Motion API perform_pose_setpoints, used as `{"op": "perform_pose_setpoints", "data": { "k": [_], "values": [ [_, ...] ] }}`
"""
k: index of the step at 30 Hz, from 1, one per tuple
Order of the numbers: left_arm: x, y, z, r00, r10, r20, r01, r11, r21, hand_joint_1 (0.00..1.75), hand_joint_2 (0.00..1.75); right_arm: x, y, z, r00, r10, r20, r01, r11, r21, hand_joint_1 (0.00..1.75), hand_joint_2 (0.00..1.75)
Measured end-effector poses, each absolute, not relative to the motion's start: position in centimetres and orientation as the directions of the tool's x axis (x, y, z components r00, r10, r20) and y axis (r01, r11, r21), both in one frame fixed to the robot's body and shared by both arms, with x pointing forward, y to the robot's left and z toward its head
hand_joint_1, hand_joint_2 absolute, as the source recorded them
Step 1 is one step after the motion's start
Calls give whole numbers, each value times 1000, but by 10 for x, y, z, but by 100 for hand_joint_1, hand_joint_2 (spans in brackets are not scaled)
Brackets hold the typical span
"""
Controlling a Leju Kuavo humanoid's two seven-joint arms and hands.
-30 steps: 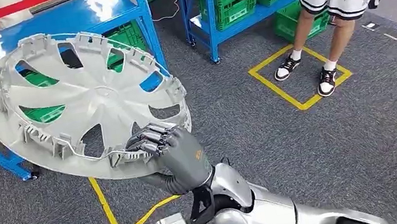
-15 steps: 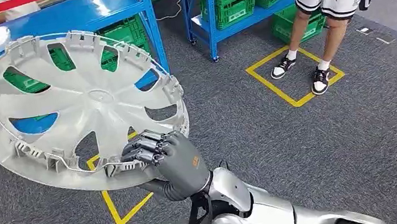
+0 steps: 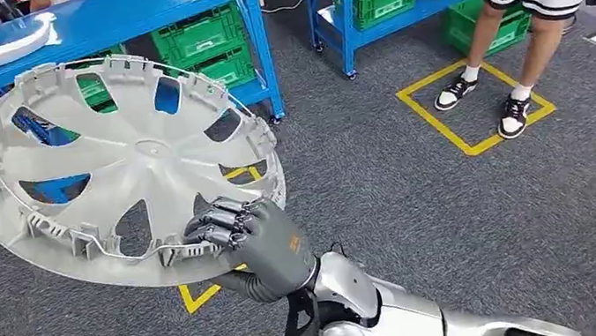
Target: Take the parts from the cabinet and place them on the table.
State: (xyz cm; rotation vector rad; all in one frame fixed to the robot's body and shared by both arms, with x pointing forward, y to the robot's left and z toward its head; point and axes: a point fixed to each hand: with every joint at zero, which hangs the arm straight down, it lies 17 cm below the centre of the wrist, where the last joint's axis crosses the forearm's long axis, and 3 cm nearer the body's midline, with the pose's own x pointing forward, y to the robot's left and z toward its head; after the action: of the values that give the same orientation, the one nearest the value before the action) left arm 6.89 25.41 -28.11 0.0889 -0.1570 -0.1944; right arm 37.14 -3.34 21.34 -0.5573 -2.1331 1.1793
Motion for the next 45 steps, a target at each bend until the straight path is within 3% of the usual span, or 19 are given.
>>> {"op": "perform_pose_setpoints", "data": {
  "k": [28, 35, 45],
  "values": [
    [51, 255, -283, 977, -199, 73, 190, 975, 111, 0, 175, 351, -9, 212, -776, 533, 337, 0, 534, -845, 175, 175],
    [58, 273, -283, 972, -216, 90, 201, 968, 151, 0, 175, 349, -4, 212, -745, 553, 373, -6, 553, -833, 175, 175],
    [63, 279, -283, 974, -182, 134, 160, 974, 157, 0, 175, 347, 15, 244, -738, 594, 322, 50, 523, -851, 175, 175]
  ]
}}
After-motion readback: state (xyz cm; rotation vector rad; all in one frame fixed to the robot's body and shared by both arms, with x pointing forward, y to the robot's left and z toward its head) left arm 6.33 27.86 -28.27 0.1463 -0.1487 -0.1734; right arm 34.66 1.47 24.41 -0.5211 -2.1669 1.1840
